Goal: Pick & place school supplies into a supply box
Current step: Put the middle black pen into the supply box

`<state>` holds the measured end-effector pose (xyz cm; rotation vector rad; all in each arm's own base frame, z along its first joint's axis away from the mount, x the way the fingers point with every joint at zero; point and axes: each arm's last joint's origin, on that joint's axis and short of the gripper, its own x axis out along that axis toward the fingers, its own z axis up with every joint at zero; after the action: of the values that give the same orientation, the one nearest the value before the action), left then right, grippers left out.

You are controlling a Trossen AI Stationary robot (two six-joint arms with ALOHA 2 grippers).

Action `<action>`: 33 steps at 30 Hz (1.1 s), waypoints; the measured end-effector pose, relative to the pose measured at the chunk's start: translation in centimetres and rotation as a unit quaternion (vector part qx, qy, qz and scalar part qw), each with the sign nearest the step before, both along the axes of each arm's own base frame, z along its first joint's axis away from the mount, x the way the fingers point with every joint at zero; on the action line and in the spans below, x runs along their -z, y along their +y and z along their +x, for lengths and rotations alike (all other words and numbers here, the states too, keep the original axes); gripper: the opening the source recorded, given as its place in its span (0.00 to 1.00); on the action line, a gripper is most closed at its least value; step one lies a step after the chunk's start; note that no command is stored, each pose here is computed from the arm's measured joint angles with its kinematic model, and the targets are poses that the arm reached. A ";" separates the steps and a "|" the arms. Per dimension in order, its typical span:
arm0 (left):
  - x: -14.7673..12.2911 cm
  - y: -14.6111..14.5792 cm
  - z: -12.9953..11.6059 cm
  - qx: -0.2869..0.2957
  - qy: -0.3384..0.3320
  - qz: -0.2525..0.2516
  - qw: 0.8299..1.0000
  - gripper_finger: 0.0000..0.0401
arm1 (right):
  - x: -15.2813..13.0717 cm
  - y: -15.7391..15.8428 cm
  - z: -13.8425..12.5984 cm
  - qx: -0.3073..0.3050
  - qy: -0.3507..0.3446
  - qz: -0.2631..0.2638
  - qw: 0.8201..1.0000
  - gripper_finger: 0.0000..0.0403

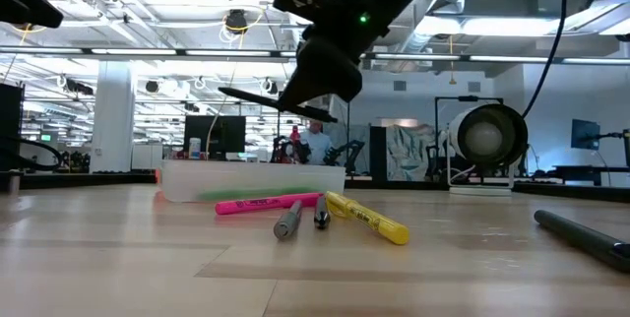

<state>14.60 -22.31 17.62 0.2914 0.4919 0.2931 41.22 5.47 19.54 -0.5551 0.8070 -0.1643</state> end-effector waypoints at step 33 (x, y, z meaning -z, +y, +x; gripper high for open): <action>-0.1 0.0 0.0 -0.006 -0.013 -0.002 1.000 0.38 | -0.6 -2.8 1.1 -0.013 -0.052 0.096 0.994 0.04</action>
<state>14.62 -22.28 17.67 0.2814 0.4694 0.3066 42.31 2.65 20.10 -0.3720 0.7053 -0.0891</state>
